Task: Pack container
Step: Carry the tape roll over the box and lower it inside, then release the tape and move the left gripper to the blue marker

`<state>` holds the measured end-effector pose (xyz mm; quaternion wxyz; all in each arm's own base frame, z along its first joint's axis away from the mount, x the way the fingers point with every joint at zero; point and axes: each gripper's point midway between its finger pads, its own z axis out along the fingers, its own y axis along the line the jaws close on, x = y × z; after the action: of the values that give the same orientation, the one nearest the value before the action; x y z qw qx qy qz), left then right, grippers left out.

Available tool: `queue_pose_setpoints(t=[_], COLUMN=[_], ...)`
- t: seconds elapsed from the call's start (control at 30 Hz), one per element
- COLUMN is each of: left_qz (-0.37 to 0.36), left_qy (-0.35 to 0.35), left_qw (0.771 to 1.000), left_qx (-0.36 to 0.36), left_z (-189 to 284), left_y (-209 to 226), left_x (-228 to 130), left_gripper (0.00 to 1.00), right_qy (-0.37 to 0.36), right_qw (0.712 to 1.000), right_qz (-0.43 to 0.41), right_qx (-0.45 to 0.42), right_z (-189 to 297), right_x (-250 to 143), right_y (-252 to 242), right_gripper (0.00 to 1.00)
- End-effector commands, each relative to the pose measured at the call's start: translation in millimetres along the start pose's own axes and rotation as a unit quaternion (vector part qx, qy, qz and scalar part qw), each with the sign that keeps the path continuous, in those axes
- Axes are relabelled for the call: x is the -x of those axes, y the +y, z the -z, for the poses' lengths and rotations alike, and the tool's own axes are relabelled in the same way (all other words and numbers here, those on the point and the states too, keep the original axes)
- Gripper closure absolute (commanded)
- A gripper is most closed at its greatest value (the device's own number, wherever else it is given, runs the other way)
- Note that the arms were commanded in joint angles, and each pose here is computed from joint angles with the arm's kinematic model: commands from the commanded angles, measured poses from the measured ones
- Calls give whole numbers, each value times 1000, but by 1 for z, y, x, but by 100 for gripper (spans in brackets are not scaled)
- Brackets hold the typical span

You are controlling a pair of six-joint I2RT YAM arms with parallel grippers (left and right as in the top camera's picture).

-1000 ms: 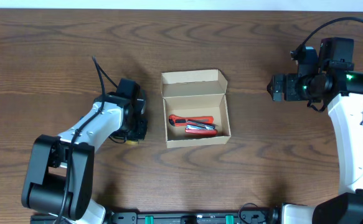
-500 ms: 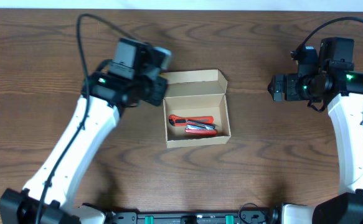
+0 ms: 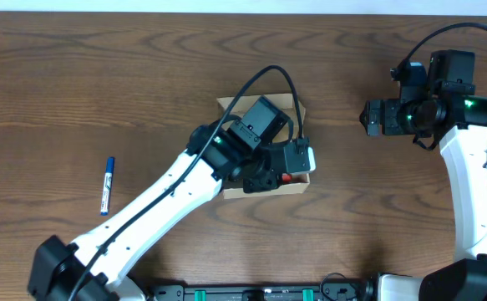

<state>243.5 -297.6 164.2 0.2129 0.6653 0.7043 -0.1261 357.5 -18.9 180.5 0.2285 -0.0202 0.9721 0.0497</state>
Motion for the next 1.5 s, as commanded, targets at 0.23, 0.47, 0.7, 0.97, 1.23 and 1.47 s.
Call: queue_pose_setpoints(t=[0.23,0.47,0.7,0.97,1.23,1.47], left_qz=[9,64,96,114,139,239], left_qy=[83,111,119,128,111,105], left_qw=[996,991,987,985,982,953], left_qx=[-25,-39,-40,-35,70,154], left_z=[-67,-90,-93,-83,-8,89], left_y=[21,30,31,31,71,94], left_x=[-43,-68,-75,-74,-45,-66], left_gripper=[94,94,44,31,21,5], right_qy=[8,8,8,8,8,8], right_qw=[1000,1000,1000,1000,1000,1000], right_qz=[1,1,1,1,1,1], right_qx=[-2,-2,-2,-2,-2,-2], right_z=[-1,-1,-1,-1,-1,-1], right_x=[-3,-3,-3,-3,-3,-3], right_y=[-3,-3,-3,-3,-3,-3], right_gripper=[1,1,1,1,1,1])
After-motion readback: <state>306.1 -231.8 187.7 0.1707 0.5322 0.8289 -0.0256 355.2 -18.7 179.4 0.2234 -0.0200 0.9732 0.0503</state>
